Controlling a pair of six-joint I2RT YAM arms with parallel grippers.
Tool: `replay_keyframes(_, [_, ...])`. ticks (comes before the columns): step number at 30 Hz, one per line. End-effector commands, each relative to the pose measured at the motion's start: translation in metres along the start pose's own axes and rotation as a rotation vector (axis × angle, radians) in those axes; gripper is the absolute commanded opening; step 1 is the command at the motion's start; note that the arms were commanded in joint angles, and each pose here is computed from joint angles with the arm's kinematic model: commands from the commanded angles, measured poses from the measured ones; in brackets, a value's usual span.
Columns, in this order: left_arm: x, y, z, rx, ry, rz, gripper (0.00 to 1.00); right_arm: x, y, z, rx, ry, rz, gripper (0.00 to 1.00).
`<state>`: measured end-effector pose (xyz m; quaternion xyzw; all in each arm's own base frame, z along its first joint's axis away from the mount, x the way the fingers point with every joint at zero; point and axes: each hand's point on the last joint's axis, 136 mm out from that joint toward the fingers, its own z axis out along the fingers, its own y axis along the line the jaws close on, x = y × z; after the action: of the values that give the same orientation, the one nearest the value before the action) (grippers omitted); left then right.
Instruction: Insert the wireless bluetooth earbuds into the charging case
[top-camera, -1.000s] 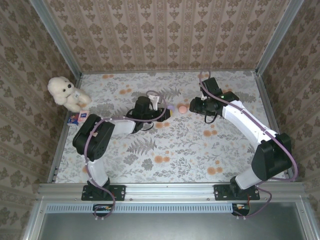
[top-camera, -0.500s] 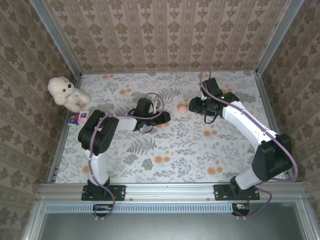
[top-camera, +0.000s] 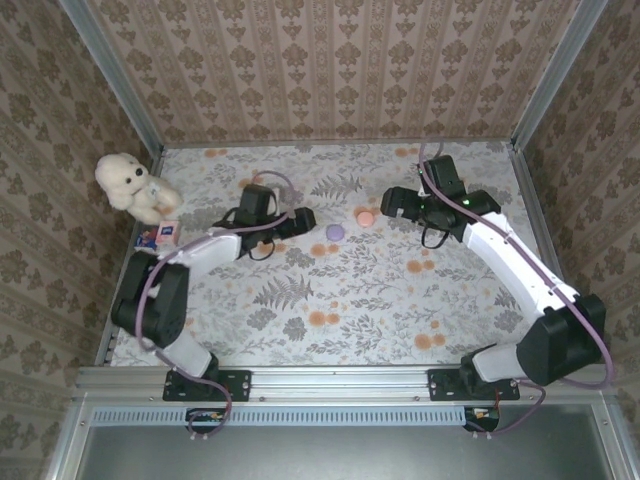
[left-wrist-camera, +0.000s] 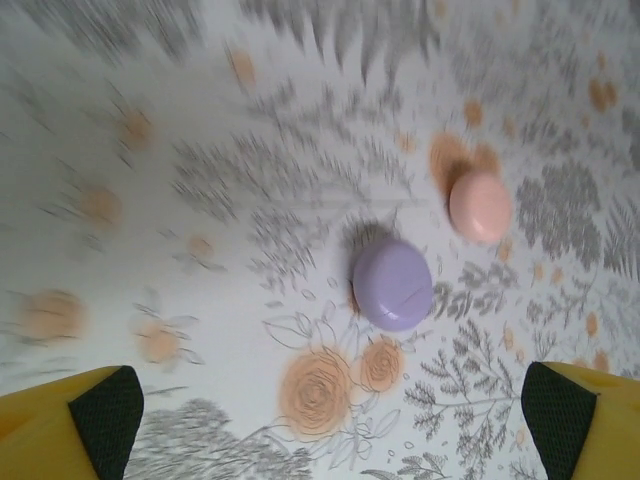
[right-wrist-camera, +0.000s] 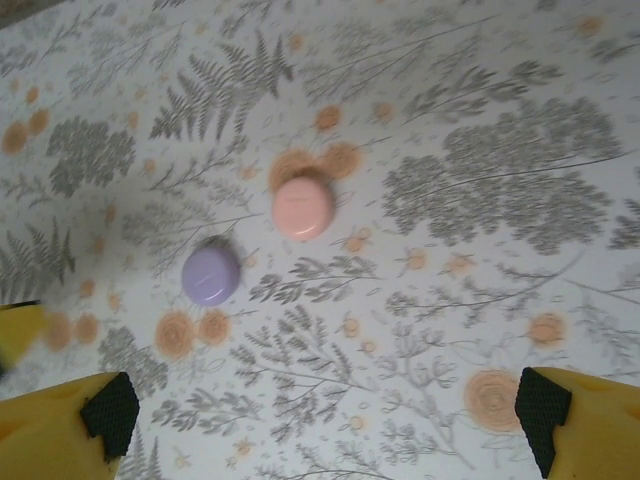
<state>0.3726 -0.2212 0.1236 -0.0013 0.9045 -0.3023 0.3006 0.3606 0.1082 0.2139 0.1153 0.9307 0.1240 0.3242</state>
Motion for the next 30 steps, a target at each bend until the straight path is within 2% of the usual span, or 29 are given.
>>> replay_keyframes(1, [-0.036, 0.017, -0.047, -0.154, -0.166, 0.166, 1.0, -0.013, -0.032, -0.007, 0.146, -0.121, -0.022, 1.0])
replay_keyframes(5, [-0.072, 0.019, -0.101, -0.292, -0.408, 0.423, 1.0, -0.032, -0.079, -0.013, 0.38, -0.325, -0.026, 1.0])
replay_keyframes(8, [-0.09, 0.032, -0.14, -0.453, -0.591, 0.59, 1.0, -0.038, -0.105, -0.01, 0.499, -0.473, -0.081, 1.0])
replay_keyframes(11, [-0.094, 0.067, -0.162, -0.573, -0.625, 0.598, 1.0, -0.036, -0.134, 0.003, 0.575, -0.48, -0.079, 1.0])
replay_keyframes(15, [-0.082, 0.119, -0.163, -0.632, -0.629, 0.523, 1.0, -0.03, -0.165, 0.025, 0.617, -0.507, -0.058, 1.0])
replay_keyframes(19, [-0.065, 0.15, -0.147, -0.651, -0.629, 0.5, 1.0, -0.024, -0.172, 0.055, 0.598, -0.519, -0.128, 1.0])
replay_keyframes(22, [-0.059, 0.162, -0.133, -0.639, -0.651, 0.513, 1.0, -0.016, -0.164, 0.071, 0.486, -0.619, -0.195, 1.0])
replay_keyframes(23, [-0.054, 0.166, -0.126, -0.629, -0.608, 0.503, 1.0, -0.01, -0.154, 0.077, 0.408, -0.586, -0.234, 1.0])
replay_keyframes(27, [-0.041, 0.176, -0.109, -0.573, -0.635, 0.513, 1.0, 0.003, -0.14, 0.088, 0.19, -0.578, -0.285, 1.0])
replay_keyframes(28, [-0.04, 0.18, -0.103, -0.571, -0.625, 0.511, 1.0, 0.002, -0.142, 0.09, 0.174, -0.619, -0.28, 1.0])
replay_keyframes(30, [-0.041, 0.184, -0.088, -0.562, -0.594, 0.54, 1.0, 0.003, -0.147, 0.094, 0.172, -0.545, -0.254, 1.0])
